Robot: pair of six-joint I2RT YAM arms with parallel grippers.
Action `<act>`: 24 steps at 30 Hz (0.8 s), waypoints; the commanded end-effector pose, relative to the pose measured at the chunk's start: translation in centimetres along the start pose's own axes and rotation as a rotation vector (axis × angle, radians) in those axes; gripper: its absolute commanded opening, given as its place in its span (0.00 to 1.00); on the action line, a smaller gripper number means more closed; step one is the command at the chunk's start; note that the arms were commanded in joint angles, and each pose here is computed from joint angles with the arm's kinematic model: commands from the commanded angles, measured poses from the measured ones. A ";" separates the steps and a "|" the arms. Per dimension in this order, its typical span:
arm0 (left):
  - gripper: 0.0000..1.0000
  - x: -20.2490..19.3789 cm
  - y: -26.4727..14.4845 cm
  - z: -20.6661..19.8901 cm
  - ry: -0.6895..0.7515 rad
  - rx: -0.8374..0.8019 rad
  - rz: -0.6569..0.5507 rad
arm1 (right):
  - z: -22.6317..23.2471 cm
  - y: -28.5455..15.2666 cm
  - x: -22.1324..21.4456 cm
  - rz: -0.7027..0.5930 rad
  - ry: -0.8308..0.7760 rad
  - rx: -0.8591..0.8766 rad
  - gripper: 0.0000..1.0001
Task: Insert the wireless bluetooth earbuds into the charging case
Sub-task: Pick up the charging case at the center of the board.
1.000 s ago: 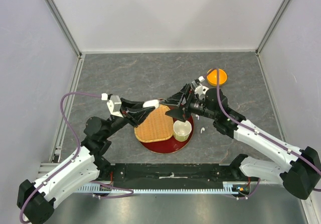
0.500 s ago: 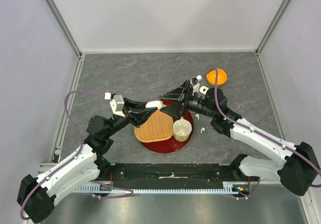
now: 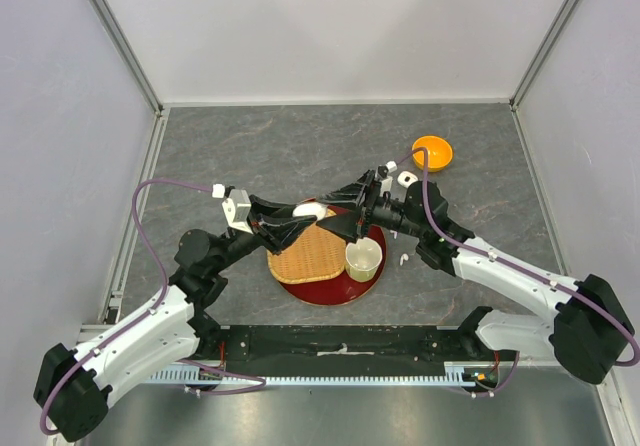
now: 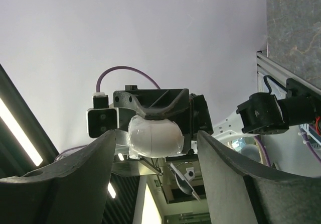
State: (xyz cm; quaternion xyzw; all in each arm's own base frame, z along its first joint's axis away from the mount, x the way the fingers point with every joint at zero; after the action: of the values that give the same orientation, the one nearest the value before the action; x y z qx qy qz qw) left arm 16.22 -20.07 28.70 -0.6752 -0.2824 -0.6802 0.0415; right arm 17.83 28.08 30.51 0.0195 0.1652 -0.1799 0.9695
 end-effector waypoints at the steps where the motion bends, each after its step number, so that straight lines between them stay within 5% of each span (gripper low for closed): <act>1: 0.02 1.3 0.3 -0.4 0.028 -0.023 -0.061 | 1.3 -0.2 -0.5 0.040 0.039 0.066 0.70; 8: 0.03 1.2 0.3 -0.4 0.024 -0.025 -0.057 | 1.2 -0.1 -0.5 0.056 0.066 0.087 0.58; 24: 0.03 0.9 0.7 -0.5 0.008 -0.035 -0.041 | 1.1 0.0 -0.7 0.076 0.075 0.087 0.57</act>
State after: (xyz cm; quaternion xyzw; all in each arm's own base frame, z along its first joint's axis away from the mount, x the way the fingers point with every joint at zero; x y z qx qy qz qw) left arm 16.21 -20.31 28.87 -0.6728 -0.2828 -0.6827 0.0343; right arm 17.87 28.26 30.61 0.0430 0.1936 -0.1653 0.9661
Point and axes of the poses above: each gripper's point midway between its finger pads, its own y axis out along the fingers, its own z axis along the line the jaws close on, x = y × z, the point moved 6 cm from there along -y, back along the fingers, and after that the axes turned 6 degrees about y, right-handed, at the moved point
